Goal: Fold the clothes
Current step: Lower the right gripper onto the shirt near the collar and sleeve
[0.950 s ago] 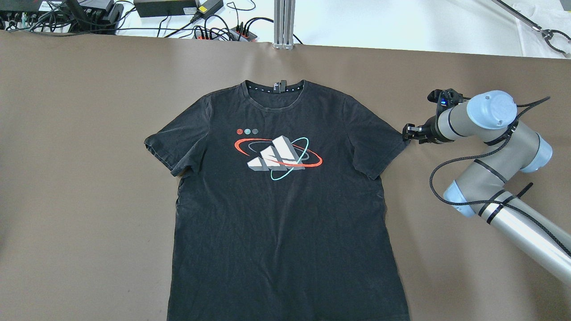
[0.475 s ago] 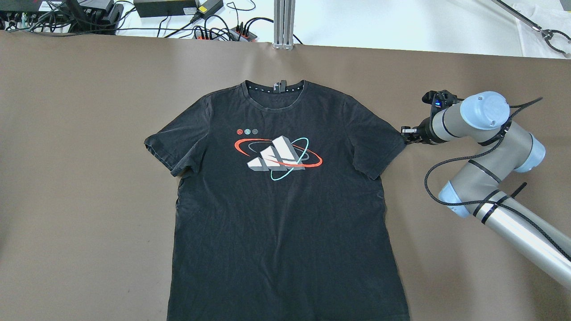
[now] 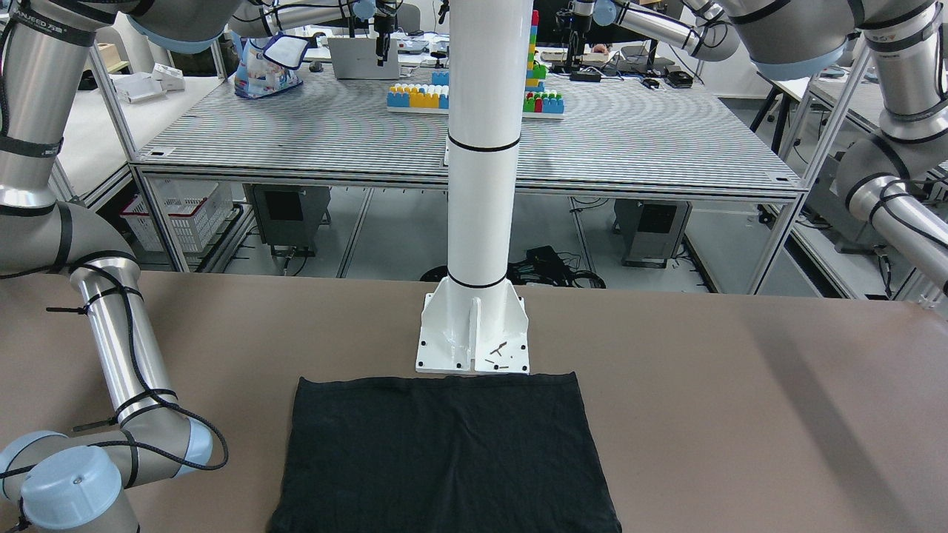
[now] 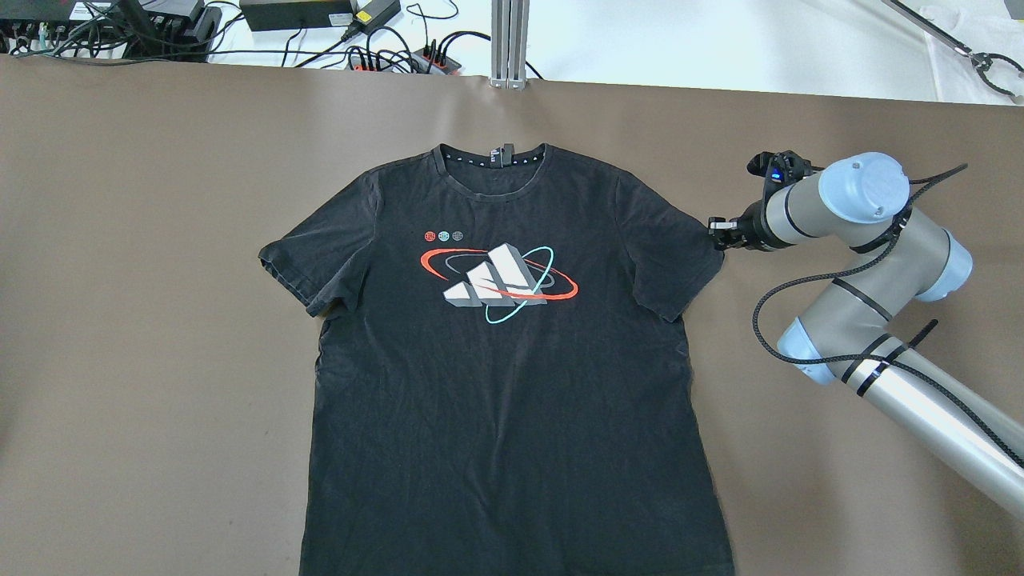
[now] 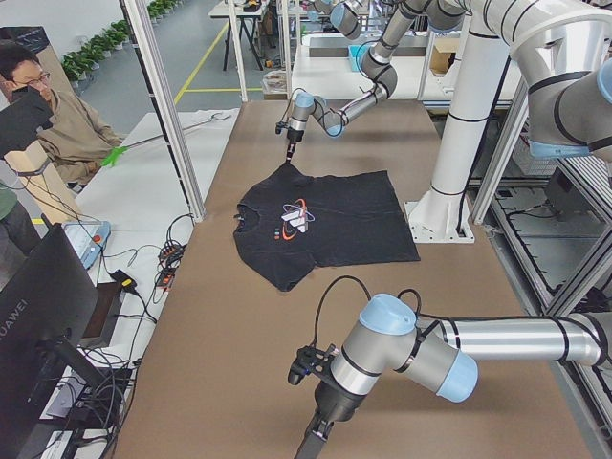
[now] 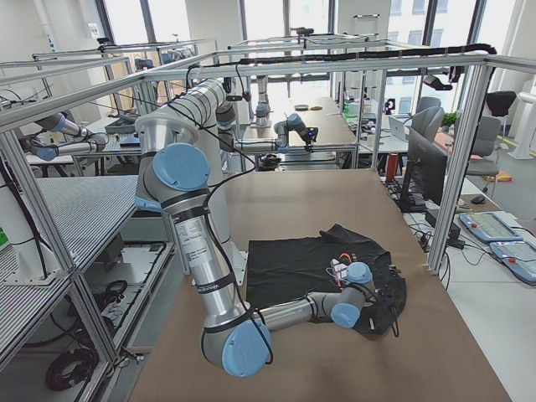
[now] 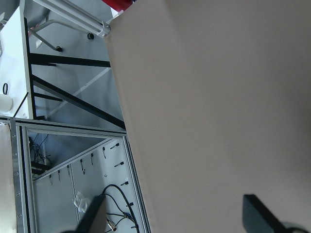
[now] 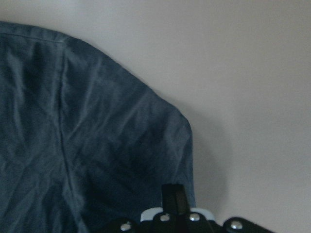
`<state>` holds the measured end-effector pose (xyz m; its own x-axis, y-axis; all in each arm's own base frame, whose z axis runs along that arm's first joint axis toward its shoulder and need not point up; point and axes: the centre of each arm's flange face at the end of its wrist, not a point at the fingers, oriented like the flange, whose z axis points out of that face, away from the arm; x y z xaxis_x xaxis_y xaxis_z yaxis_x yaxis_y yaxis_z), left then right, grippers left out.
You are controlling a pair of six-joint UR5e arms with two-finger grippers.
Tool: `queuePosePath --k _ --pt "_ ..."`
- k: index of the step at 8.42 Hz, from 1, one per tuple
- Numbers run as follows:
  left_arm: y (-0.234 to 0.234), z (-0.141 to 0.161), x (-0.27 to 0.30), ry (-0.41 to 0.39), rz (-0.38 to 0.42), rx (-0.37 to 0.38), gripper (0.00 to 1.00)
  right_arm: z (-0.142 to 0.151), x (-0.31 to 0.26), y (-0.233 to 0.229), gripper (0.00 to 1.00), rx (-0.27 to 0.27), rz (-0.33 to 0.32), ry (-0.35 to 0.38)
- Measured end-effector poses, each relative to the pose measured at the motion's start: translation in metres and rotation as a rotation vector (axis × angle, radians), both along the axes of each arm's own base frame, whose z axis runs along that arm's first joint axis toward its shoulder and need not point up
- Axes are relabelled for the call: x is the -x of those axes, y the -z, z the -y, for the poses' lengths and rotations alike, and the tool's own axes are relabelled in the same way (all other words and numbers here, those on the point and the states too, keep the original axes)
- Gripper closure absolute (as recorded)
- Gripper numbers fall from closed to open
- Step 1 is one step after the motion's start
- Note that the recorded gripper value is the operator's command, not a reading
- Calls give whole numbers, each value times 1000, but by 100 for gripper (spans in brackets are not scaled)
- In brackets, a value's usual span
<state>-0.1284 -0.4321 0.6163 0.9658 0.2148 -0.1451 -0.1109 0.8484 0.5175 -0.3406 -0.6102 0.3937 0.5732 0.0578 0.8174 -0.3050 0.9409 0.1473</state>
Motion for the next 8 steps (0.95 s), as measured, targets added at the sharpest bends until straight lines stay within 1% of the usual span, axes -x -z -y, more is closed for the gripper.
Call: queuePosePath --k 1,2,3,5,8 --pt "0 0 0 1 -2 1 0 -13 5 27 100 0 5 12" --pt "-1 0 -1 4 -6 4 0 -20 13 44 100 10 12 18" --pt "-2 0 -1 7 -8 7 0 -22 25 55 100 19 16 20" --pt "-3 0 -1 9 -9 7 0 -15 53 70 100 22 12 10" --pt "-2 0 -2 4 -19 3 0 0 85 96 100 36 21 -10"
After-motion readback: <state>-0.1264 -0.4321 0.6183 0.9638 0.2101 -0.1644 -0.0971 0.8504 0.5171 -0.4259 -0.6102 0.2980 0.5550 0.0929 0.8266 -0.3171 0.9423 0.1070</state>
